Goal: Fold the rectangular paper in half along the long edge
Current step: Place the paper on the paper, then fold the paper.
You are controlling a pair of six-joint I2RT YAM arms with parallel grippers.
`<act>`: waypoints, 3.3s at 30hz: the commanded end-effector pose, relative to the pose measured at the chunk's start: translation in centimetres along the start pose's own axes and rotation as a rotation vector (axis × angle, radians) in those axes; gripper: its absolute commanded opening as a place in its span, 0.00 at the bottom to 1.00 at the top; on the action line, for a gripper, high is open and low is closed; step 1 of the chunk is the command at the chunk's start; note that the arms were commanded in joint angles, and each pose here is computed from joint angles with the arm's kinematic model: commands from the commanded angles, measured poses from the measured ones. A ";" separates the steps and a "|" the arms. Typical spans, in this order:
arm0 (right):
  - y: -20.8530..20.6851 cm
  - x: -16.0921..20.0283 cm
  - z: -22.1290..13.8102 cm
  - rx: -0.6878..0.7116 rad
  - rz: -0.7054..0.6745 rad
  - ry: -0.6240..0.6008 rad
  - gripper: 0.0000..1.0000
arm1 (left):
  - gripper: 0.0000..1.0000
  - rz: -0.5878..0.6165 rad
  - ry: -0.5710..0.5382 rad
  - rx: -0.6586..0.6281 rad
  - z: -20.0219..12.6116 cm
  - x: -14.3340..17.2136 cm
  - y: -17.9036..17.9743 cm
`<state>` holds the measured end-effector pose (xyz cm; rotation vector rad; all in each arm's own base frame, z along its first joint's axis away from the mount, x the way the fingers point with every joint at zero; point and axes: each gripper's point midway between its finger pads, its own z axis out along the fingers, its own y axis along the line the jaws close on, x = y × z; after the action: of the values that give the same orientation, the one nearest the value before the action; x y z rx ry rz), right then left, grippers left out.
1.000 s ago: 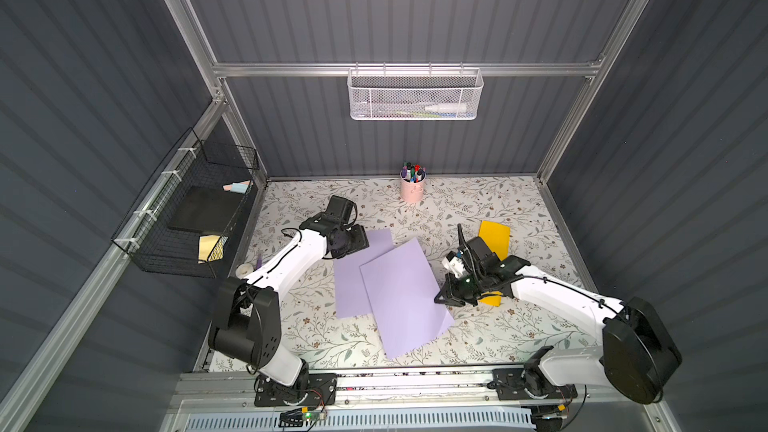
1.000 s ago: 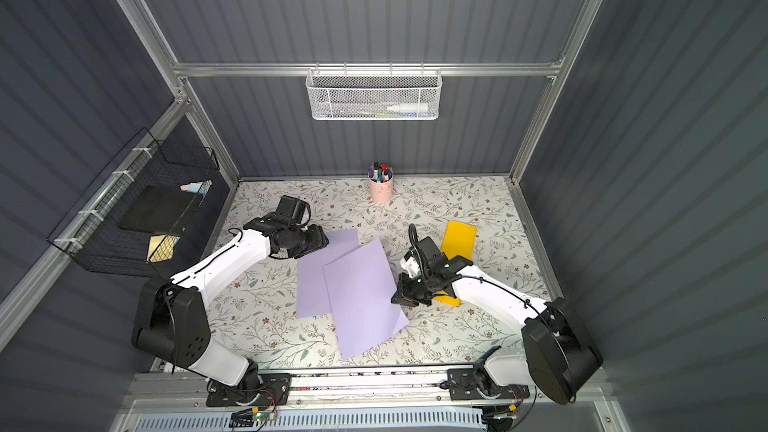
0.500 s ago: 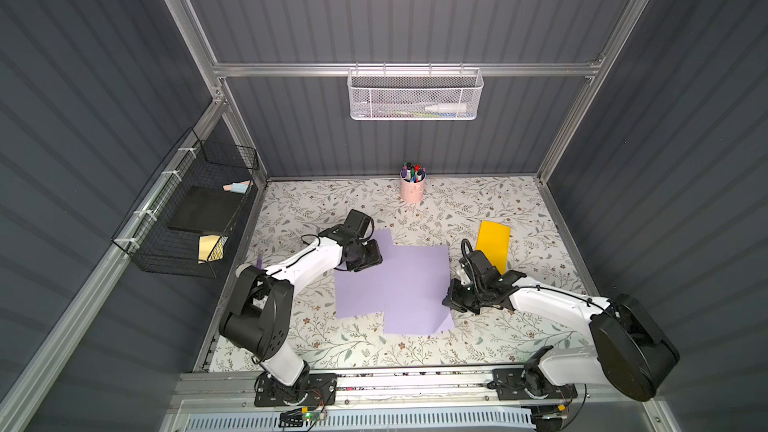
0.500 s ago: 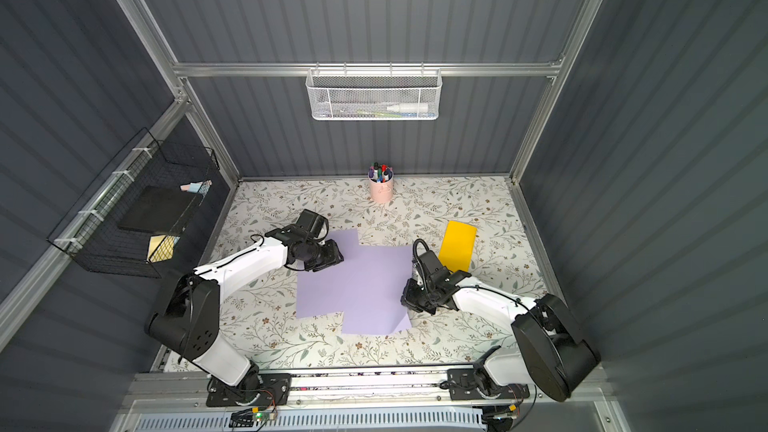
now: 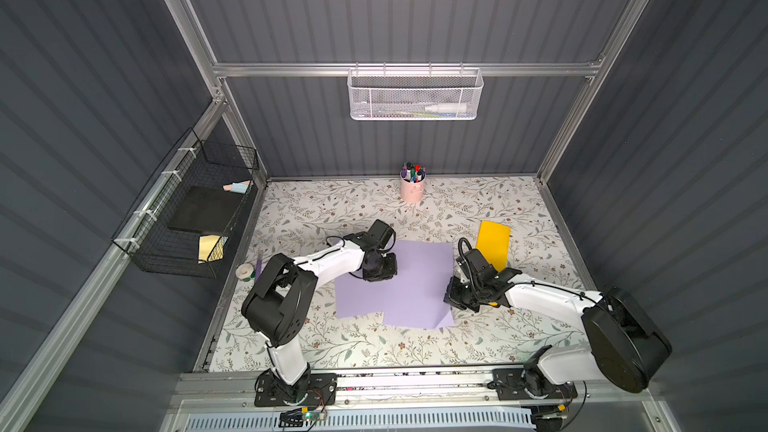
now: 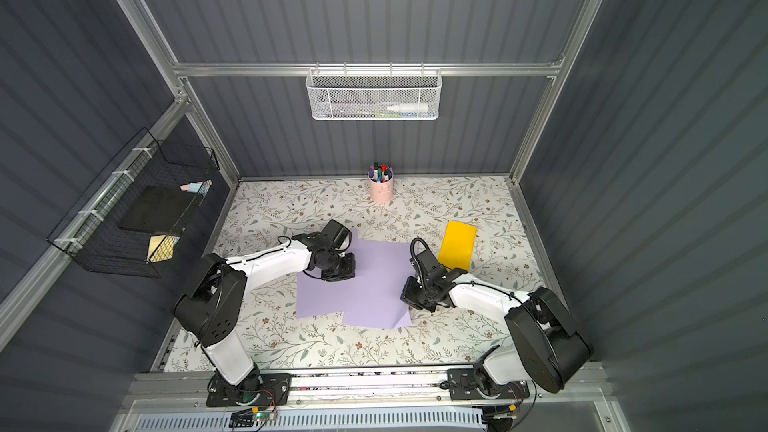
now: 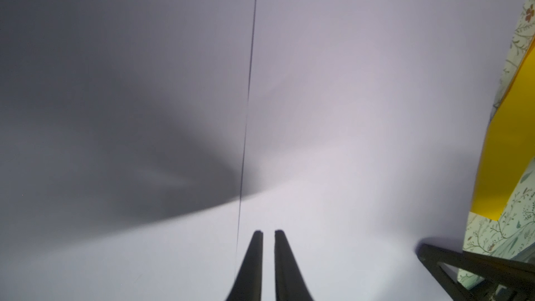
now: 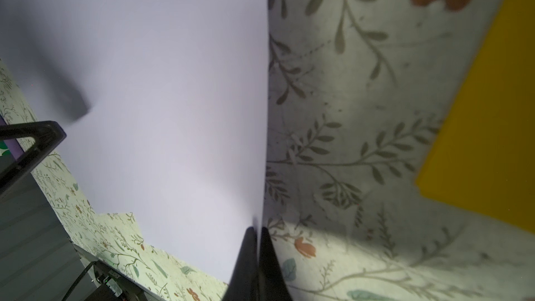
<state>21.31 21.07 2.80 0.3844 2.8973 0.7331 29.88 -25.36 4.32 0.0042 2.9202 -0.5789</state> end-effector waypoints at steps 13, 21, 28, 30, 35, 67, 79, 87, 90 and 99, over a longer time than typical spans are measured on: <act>2.1 -1.1 -1.2 0.093 -0.068 0.013 0.00 | 0.06 -0.012 0.120 -0.100 4.0 3.0 2.9; 7.2 -1.0 -2.8 0.105 -0.224 0.016 0.00 | 0.05 -0.016 0.123 -0.109 4.2 3.3 3.3; 9.8 0.5 -0.3 0.085 -0.285 0.088 0.00 | 0.04 -0.009 0.123 -0.119 4.0 3.5 3.5; 10.3 0.9 0.6 0.076 -0.292 0.108 0.00 | 0.04 -0.008 0.125 -0.121 4.0 3.5 3.6; 11.6 1.0 1.8 0.043 -0.300 0.114 0.00 | 0.04 -0.006 0.126 -0.123 3.9 3.6 3.6; 13.0 -0.3 7.2 -0.004 -0.247 0.148 0.00 | 0.03 -0.005 0.137 -0.137 3.6 4.0 4.0; 13.3 0.0 8.2 -0.092 -0.204 0.183 0.00 | 0.03 -0.003 0.139 -0.139 3.6 4.0 4.0; 13.6 0.5 8.6 -0.117 -0.212 0.214 0.00 | 0.03 -0.006 0.144 -0.143 3.8 4.1 4.1; 13.6 0.8 9.1 -0.124 -0.210 0.232 0.00 | 0.03 -0.007 0.144 -0.144 3.8 4.0 4.1; 12.6 1.4 10.0 -0.128 -0.190 0.262 0.27 | 0.03 -0.007 0.143 -0.151 3.7 4.1 4.3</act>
<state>25.64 36.65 1.93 -0.0066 3.0076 1.0264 29.80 -25.69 2.06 0.0298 2.9479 -0.5662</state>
